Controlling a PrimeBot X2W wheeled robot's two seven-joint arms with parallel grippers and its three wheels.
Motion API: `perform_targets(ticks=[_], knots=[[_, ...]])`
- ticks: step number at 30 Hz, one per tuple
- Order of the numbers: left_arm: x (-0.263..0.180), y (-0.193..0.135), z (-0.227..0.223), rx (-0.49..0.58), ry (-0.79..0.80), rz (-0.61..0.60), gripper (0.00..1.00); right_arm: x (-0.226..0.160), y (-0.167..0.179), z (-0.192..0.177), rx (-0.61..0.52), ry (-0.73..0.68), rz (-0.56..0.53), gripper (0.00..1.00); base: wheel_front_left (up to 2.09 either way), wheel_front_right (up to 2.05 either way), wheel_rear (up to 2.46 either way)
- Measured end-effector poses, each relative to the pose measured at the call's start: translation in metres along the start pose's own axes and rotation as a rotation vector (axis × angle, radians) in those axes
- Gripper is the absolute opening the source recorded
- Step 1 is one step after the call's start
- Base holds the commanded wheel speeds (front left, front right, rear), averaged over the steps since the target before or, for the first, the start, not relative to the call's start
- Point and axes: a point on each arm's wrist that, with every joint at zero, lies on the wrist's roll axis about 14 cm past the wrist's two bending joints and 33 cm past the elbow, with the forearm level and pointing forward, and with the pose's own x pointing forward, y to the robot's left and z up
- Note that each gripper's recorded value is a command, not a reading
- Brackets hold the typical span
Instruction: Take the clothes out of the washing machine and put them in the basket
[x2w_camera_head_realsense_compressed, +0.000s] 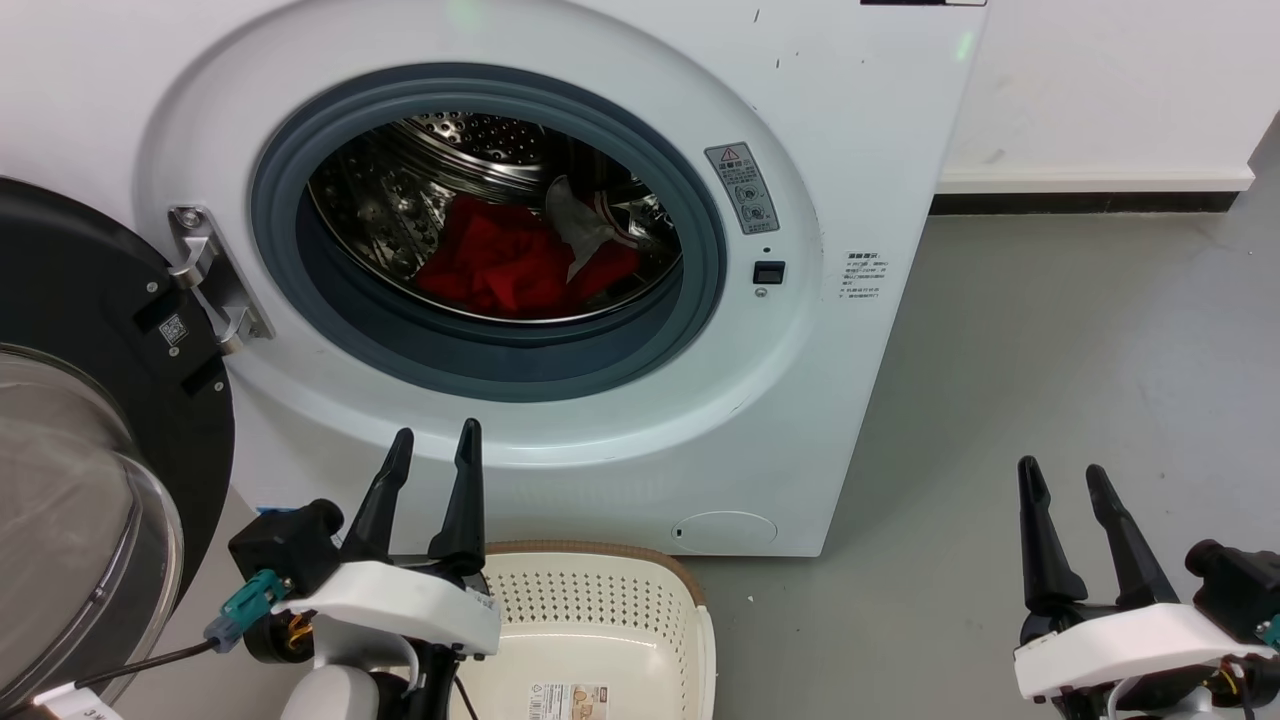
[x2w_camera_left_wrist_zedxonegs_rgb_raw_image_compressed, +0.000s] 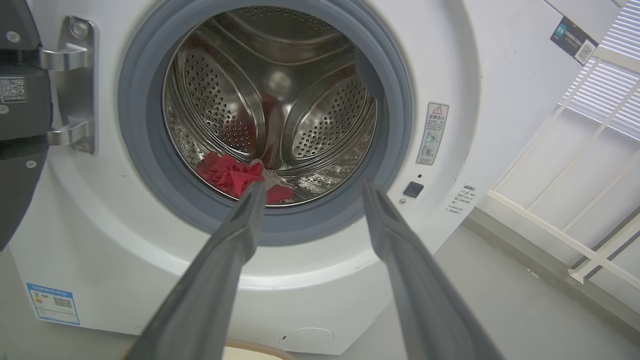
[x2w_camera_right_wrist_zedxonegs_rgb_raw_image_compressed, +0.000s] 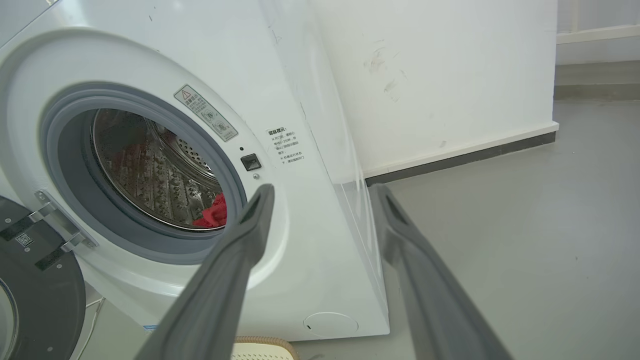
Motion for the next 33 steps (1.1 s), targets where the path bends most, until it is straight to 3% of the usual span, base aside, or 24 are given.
perform_targets(ticks=[33], knots=[[0.0009,-0.0075,0.0057,0.31,-0.046,-0.042,1.0,-0.0017,0.0092,-0.0006,-0.286,-0.012,0.059,1.0,0.0,0.0,0.0]])
